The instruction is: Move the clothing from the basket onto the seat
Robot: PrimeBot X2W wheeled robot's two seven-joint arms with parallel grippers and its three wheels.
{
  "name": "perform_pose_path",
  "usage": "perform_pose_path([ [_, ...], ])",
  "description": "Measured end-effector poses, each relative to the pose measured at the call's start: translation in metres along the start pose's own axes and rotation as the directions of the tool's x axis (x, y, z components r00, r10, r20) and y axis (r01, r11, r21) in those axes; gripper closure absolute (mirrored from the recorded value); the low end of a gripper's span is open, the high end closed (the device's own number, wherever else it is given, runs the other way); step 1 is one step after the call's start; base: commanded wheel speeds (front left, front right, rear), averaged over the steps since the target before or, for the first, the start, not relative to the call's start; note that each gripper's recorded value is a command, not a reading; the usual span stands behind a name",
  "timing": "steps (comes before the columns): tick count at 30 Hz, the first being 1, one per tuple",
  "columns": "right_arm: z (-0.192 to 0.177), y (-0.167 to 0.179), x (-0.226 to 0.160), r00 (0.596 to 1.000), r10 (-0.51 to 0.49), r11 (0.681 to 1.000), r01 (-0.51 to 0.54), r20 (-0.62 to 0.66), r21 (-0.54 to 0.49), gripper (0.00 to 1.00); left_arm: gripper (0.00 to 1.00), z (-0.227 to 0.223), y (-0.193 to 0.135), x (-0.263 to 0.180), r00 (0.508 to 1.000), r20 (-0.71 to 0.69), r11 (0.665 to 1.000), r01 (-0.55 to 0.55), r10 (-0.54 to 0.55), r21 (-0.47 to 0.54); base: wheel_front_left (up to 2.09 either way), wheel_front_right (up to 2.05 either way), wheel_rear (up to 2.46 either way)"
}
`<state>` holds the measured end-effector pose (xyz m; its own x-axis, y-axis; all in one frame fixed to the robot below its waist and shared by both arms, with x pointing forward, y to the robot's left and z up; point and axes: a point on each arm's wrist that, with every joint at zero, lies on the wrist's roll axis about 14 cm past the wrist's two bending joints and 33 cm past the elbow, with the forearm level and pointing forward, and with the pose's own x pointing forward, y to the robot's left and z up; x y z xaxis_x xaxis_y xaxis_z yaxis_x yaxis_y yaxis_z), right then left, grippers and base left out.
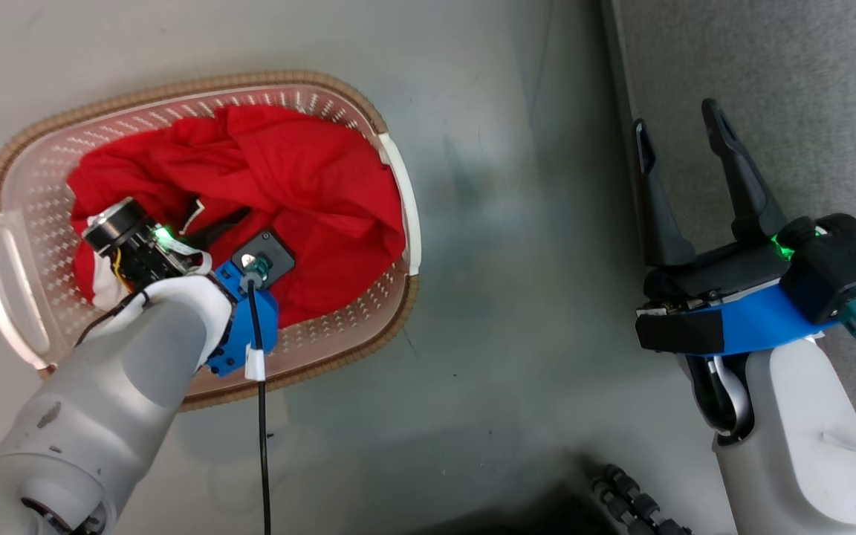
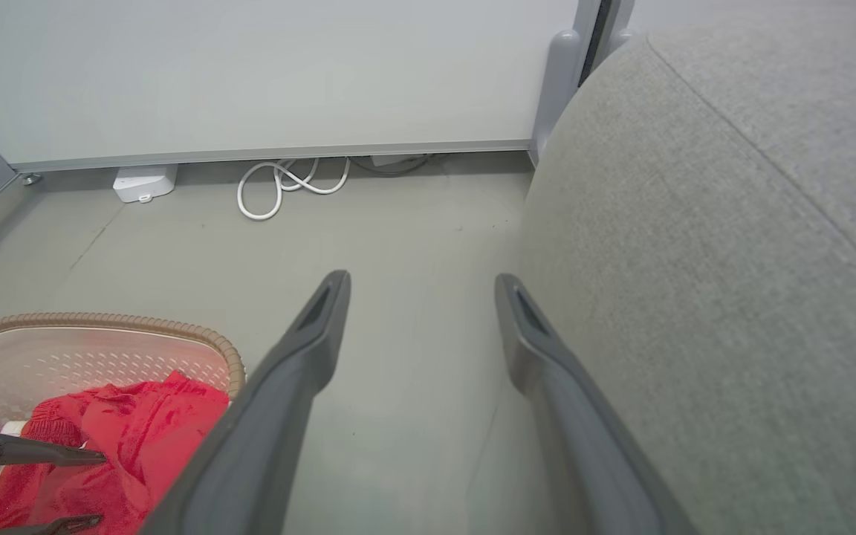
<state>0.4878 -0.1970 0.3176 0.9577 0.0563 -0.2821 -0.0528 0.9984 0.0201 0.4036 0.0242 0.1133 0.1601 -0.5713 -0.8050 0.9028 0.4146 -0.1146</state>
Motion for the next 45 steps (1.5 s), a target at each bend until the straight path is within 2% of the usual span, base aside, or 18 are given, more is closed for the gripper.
perform_pose_path([
  [15,-0.04,-0.012,0.007,0.997,-0.024,1.0,0.023,-0.074,-0.018,0.0,0.0,-0.05,-0.003,0.042,0.983,-0.172,0.997,0.063,-0.068,-0.032,0.0,0.0,0.0],
  [17,-0.042,-0.013,0.008,0.997,-0.026,1.0,0.025,-0.075,-0.019,0.0,0.99,-0.052,-0.004,0.044,0.982,-0.176,0.997,0.068,-0.073,-0.033,0.0,0.0,0.0],
  [29,-0.036,-0.013,0.01,0.998,-0.027,1.0,0.026,-0.06,-0.018,0.0,1.0,-0.036,-0.002,0.041,0.989,-0.136,0.998,0.058,-0.06,-0.022,0.0,0.0,0.0],
  [45,0.01,0.007,0.015,0.999,0.021,1.0,-0.02,0.043,-0.02,0.0,1.0,0.042,-0.002,0.0,0.995,0.103,0.999,-0.005,0.01,-0.054,0.0,0.0,0.0],
])
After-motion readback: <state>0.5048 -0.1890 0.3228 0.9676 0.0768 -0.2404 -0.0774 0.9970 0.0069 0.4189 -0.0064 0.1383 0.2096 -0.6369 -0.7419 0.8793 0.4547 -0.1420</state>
